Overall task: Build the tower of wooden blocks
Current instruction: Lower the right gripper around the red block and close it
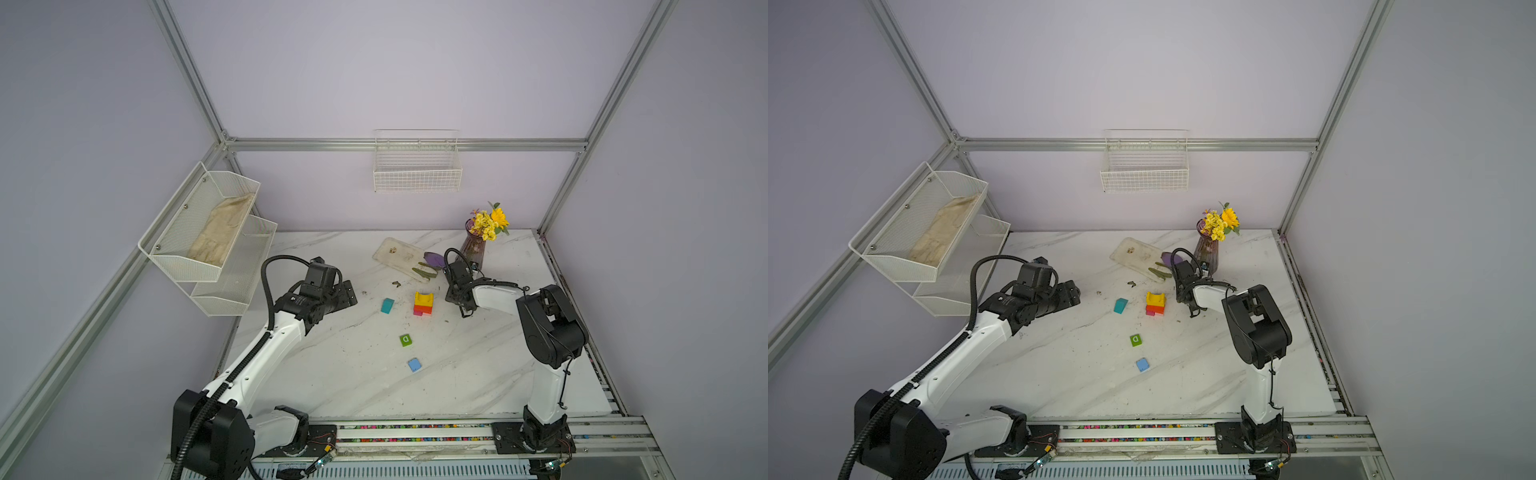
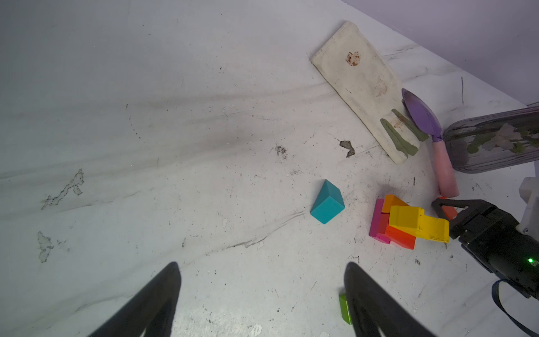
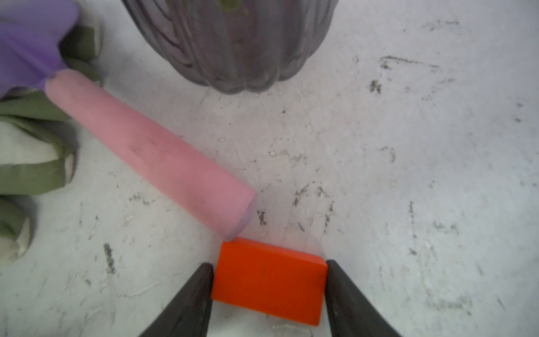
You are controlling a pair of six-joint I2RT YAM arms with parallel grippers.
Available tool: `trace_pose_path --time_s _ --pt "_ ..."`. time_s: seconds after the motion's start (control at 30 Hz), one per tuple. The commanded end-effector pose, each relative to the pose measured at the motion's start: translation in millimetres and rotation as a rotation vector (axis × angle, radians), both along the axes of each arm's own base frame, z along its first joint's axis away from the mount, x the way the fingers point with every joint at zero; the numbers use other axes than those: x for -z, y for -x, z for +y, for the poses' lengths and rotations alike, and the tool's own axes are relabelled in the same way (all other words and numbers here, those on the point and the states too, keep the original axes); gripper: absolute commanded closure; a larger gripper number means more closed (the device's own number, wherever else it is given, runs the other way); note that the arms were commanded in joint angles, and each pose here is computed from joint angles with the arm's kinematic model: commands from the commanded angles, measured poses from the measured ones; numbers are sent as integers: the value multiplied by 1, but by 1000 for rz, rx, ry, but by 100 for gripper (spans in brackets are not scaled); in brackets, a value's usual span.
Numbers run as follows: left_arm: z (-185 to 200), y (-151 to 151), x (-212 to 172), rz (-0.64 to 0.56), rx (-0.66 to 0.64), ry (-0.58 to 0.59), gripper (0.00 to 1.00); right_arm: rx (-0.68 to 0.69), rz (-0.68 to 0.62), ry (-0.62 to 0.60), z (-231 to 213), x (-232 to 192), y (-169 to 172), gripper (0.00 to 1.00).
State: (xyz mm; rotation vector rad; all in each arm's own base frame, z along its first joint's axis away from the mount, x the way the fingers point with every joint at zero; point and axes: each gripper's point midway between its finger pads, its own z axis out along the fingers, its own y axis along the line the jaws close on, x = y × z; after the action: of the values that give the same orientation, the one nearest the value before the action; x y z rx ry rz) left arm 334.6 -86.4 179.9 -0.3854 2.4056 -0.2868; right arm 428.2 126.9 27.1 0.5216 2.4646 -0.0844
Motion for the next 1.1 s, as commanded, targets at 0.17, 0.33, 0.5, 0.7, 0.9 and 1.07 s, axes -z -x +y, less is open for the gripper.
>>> trace_pose_path --time_s 0.17,0.33,0.5,0.7,0.9,1.07 --pt "-11 3 5 -20 83 54 14 -27 23 6 -1 -1 6 51" --pt "19 12 10 -22 -17 -4 15 -62 -39 -17 -2 -42 15 56" --pt "97 43 19 -27 -325 -190 11 -130 -108 -59 12 -92 31 57" --pt "132 66 19 -91 -496 -256 0 -257 -126 -71 58 -132 54 61" --pt "110 51 27 -86 -354 -207 0 -345 -97 -82 107 -129 65 62" --pt "110 52 27 -82 -361 -206 0 -373 -33 -70 127 -106 60 62"
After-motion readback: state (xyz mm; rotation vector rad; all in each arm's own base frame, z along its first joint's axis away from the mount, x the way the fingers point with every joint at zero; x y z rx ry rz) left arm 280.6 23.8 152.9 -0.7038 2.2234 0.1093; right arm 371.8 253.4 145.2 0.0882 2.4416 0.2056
